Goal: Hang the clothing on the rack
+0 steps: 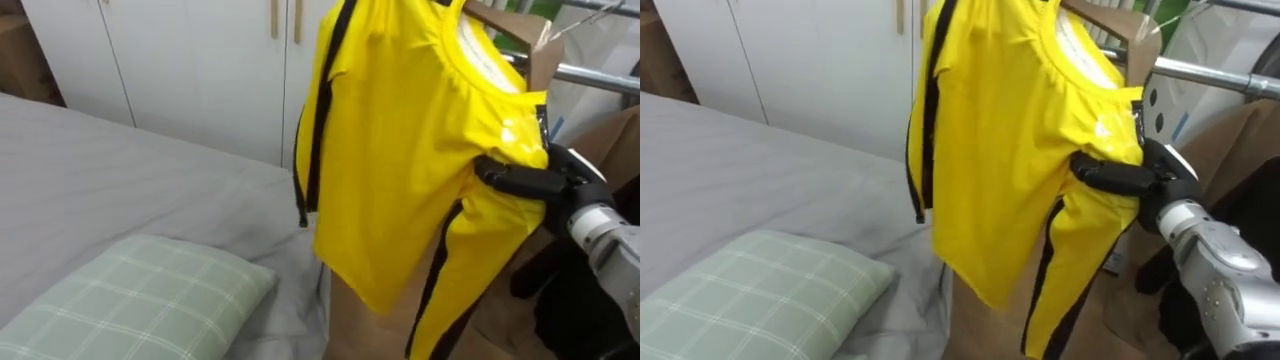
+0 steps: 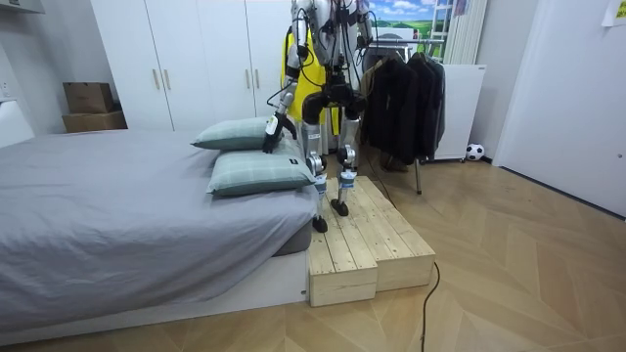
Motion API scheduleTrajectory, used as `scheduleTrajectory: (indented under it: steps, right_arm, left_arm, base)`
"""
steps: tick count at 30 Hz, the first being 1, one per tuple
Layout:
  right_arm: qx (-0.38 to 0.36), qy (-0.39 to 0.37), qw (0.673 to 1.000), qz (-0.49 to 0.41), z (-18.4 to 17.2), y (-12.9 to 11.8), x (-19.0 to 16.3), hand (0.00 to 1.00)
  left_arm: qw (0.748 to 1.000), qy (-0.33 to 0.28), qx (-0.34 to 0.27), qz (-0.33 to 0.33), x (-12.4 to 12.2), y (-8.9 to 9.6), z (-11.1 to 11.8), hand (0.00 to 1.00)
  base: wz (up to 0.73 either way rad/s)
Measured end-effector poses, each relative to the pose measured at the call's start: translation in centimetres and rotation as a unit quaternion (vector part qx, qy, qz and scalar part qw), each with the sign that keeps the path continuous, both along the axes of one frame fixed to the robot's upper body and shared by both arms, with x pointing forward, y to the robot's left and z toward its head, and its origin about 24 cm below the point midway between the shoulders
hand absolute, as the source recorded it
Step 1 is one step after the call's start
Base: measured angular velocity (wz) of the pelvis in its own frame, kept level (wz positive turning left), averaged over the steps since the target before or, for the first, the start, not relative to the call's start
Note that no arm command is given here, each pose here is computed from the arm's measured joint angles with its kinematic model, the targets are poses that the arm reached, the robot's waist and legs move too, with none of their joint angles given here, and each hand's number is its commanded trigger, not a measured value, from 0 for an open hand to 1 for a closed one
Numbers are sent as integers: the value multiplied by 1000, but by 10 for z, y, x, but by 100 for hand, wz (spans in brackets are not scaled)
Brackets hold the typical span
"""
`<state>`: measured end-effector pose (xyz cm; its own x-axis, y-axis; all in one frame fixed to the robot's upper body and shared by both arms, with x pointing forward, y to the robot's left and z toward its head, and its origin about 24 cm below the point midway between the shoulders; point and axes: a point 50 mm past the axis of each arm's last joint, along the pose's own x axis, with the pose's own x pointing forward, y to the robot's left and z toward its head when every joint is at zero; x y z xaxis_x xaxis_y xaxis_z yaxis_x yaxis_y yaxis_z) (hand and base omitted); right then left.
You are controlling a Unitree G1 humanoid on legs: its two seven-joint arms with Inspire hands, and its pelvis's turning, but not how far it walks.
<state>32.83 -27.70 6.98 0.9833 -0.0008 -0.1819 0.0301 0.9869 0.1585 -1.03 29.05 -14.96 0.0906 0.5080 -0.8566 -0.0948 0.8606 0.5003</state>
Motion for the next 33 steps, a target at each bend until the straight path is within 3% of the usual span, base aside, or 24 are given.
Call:
scheduleTrajectory:
  steps: [20,27,33]
  right_arm:
    - [17,53,998,-4,-26,-10,-9,100]
    - [32,120,992,-21,-57,-21,-24,100]
    - [33,126,991,-16,-61,-23,-27,100]
  left_arm:
    - [1000,9,-3,13,-6,2,1,0]
    - [1000,-7,4,4,-1,5,4,0]
    - [1000,-8,1,-4,3,3,3,0]
  base:
    - [1]
    - [6]
    - [1]
